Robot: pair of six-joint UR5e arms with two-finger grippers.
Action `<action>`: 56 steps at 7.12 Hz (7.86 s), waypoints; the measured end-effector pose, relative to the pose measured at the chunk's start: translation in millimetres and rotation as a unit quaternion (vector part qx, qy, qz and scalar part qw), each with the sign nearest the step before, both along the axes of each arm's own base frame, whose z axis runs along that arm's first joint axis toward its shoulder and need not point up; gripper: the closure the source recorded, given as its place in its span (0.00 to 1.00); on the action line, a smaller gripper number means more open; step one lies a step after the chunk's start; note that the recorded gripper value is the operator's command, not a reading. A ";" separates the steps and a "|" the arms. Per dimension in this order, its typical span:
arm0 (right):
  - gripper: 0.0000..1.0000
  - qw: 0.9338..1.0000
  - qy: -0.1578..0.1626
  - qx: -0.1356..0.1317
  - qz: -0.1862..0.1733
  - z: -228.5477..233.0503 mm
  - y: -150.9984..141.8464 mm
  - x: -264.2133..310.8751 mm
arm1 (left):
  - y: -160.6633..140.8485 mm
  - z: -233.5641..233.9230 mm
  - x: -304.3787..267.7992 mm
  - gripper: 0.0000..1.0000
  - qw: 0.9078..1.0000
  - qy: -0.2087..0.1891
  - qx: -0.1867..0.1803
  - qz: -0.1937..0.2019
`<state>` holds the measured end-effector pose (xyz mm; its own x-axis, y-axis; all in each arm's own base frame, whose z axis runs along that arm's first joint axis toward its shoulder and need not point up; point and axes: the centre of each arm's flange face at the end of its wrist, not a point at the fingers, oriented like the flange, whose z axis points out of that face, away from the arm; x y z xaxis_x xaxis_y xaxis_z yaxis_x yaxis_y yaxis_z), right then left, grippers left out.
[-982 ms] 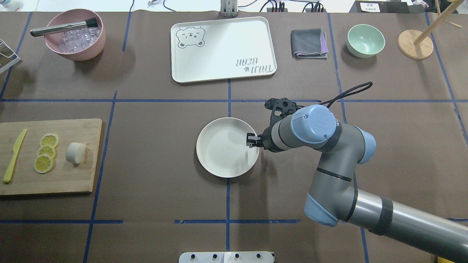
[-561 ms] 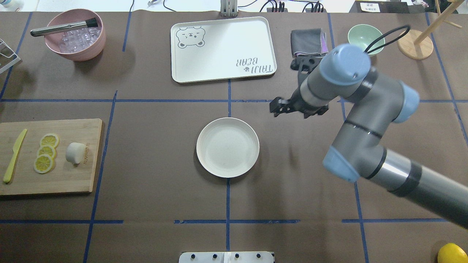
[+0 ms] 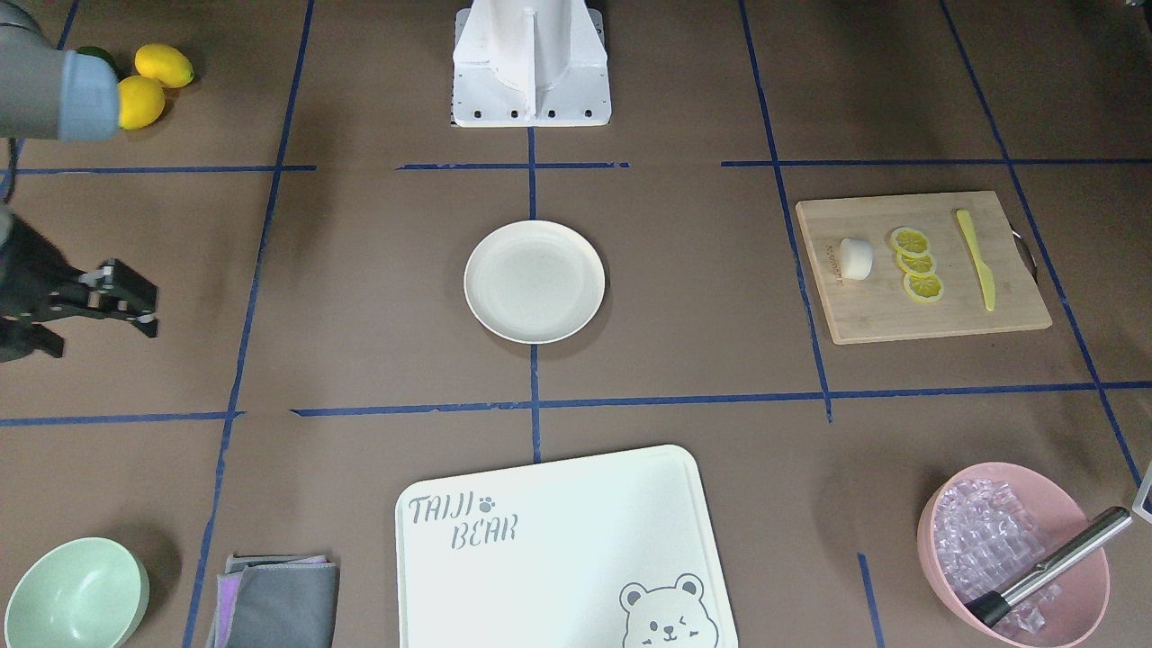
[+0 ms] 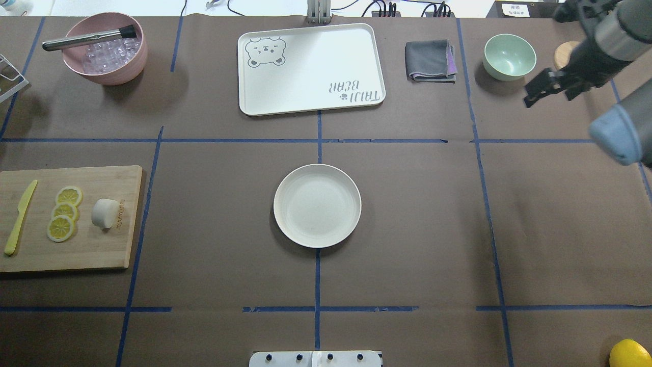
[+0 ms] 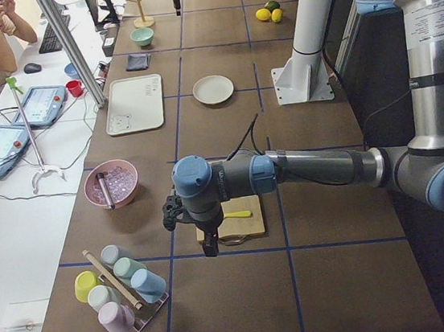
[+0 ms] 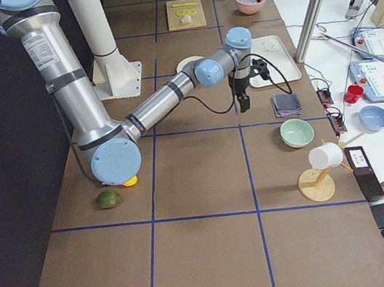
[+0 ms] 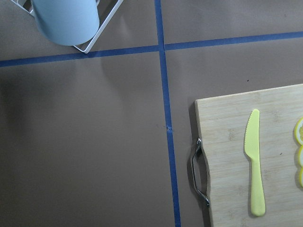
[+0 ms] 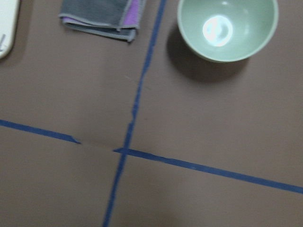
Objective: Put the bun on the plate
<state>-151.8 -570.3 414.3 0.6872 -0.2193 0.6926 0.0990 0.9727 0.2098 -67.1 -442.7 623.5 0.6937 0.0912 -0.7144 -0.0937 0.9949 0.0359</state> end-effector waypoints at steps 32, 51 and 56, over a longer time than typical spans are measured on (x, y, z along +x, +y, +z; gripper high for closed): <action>0.00 0.999 0.024 -0.046 0.005 223.8 152.9 219.2 | 8.5 -185.3 395.6 0.78 0.998 0.041 0.050 -0.018; 0.00 0.999 0.015 -0.048 0.004 224.7 153.7 217.9 | -84.6 -311.7 364.6 0.01 0.997 0.008 0.074 0.037; 0.00 0.999 0.016 -0.048 0.004 225.2 153.7 217.9 | -61.7 -96.2 88.6 0.00 0.998 -0.009 0.059 0.026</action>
<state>66.1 -416.5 639.6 0.7101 -0.1477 0.6884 0.0965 0.9889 0.1127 21.6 -504.4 527.3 0.6989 0.2099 -0.6838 -0.1475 0.9777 0.1495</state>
